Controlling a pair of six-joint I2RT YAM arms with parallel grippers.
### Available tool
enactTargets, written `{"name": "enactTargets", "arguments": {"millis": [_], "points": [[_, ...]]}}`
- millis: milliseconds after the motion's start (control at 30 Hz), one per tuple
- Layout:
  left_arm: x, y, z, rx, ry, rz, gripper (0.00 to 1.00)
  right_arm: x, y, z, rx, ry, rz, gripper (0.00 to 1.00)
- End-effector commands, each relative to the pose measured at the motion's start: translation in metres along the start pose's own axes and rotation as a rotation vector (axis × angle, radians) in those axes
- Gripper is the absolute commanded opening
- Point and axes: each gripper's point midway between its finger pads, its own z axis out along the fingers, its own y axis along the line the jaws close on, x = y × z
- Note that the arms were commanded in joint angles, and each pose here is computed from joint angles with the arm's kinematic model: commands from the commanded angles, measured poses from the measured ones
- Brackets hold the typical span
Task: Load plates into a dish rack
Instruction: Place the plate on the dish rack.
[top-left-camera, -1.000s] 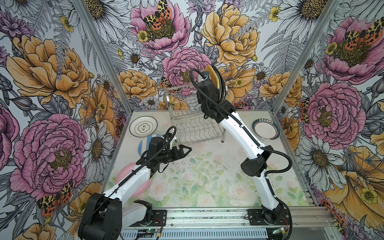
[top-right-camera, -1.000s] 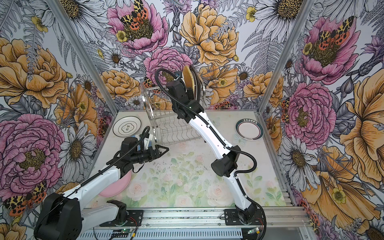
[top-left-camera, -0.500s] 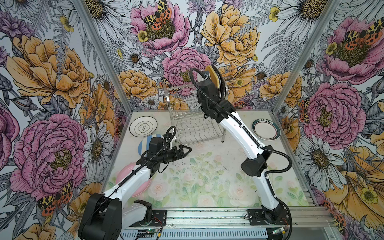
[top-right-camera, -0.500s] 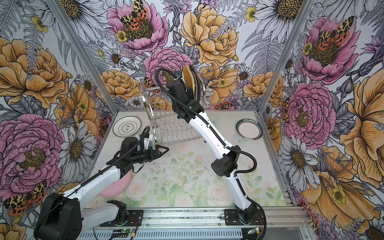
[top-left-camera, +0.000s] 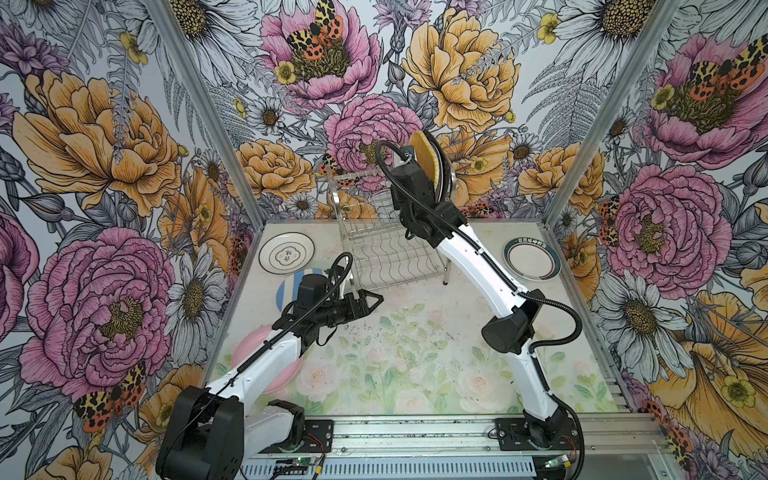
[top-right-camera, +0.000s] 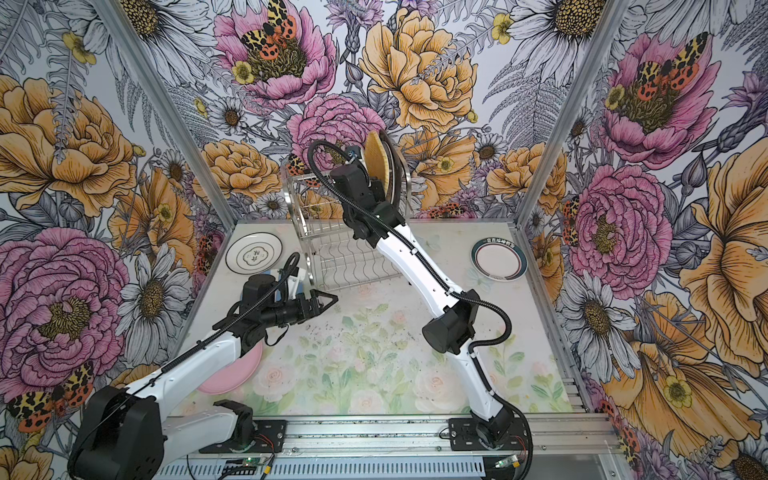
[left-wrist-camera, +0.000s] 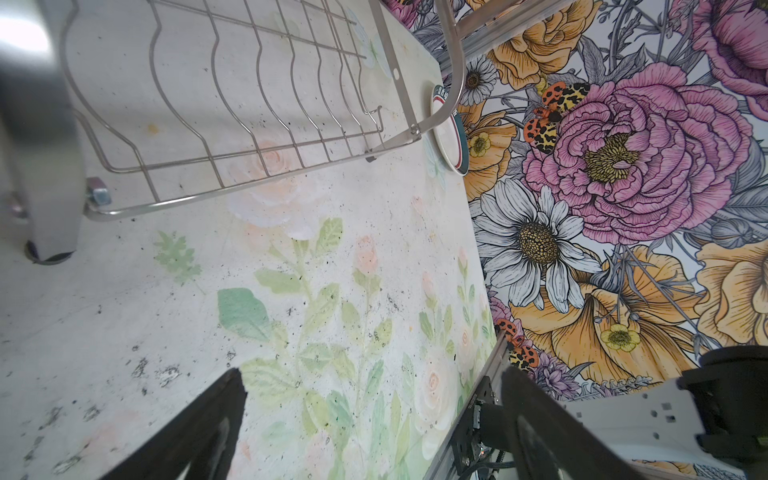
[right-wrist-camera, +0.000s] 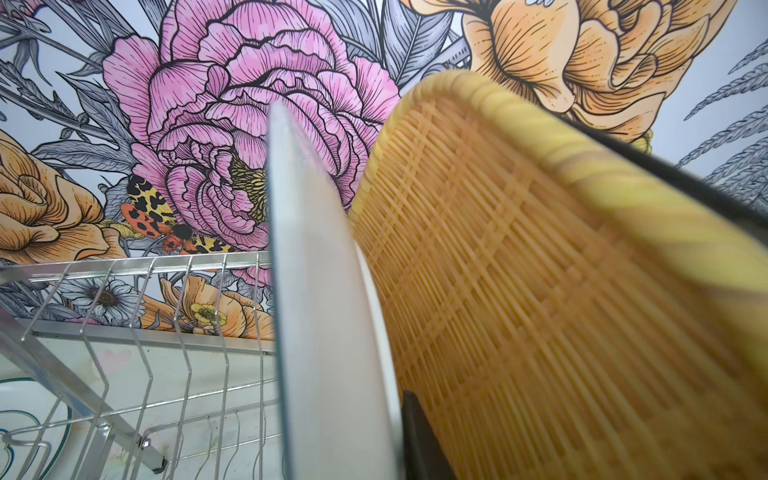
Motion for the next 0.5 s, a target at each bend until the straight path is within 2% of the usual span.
{"name": "enactTargets", "arguments": {"millis": [0,467], "points": [[-0.002,-0.005,-0.002,0.011,-0.017,0.038,0.96,-0.023,-0.009,-0.013,-0.005,-0.05,0.044,0.29],[-0.002,-0.007,-0.003,0.009,-0.026,0.038,0.96,-0.043,-0.018,-0.046,-0.022,-0.08,0.042,0.47]]}}
